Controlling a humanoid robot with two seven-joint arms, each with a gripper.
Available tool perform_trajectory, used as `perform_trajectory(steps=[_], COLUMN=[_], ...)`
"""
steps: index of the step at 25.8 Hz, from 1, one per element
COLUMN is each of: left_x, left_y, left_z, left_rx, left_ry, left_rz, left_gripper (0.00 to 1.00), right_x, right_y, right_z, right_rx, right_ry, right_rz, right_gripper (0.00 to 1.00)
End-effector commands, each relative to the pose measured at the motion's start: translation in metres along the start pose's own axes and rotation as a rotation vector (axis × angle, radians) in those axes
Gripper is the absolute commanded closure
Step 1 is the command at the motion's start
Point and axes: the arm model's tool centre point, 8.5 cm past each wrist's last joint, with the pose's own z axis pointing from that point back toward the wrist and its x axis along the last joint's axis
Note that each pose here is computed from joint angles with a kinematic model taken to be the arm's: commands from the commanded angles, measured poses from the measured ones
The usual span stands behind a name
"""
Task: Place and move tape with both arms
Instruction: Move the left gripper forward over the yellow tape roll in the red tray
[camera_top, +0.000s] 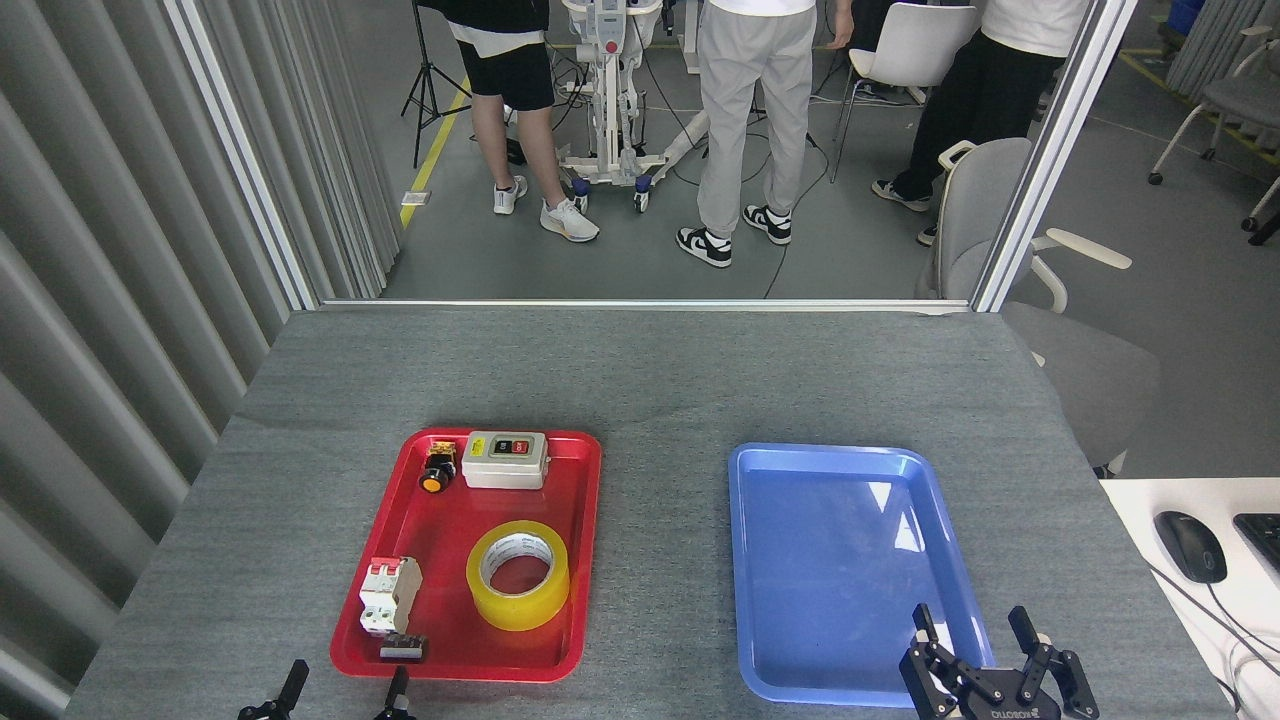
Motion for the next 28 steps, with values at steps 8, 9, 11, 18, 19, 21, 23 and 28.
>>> perform_trajectory(steps=[8,9,11,18,19,21,23,28], left_x=[-0.002,-0.002,-0.002,-0.003,-0.003,-0.005,-0.002,0.014], left_y=[0.009,0.009,0.008,0.024,0.024,0.02,0.013,0.009], left_z=[-0.009,-0.009,-0.009,-0.021,-0.024,-0.027,-0.026,-0.03], left_rx=[0.035,0.035,0.031,0.077,0.078,0.067,0.052,0.05], left_ry=[0.011,0.008,0.002,-0.012,-0.011,-0.017,-0.033,-0.063], left_rz=[0.015,0.014,0.014,0.003,0.006,0.006,0.02,0.069], left_gripper=[0.0,0.0,0.0,0.0,0.0,0.0,0.0,0.0], right_x=[-0.001,-0.001,0.001,0.001,0.001,-0.001,-0.002,-0.002], right_y=[-0.002,-0.002,-0.002,-0.004,-0.004,-0.005,-0.007,-0.006], right_z=[0.001,0.001,0.001,-0.002,-0.002,-0.003,-0.003,-0.003], right_rx=[-0.024,-0.026,-0.026,-0.032,-0.032,-0.036,-0.036,-0.034], right_ry=[-0.009,-0.011,-0.017,-0.018,-0.018,-0.013,-0.019,-0.02], right_rz=[0.011,0.011,0.01,0.01,0.01,0.01,0.018,0.021], right_gripper=[0.0,0.0,0.0,0.0,0.0,0.0,0.0,0.0])
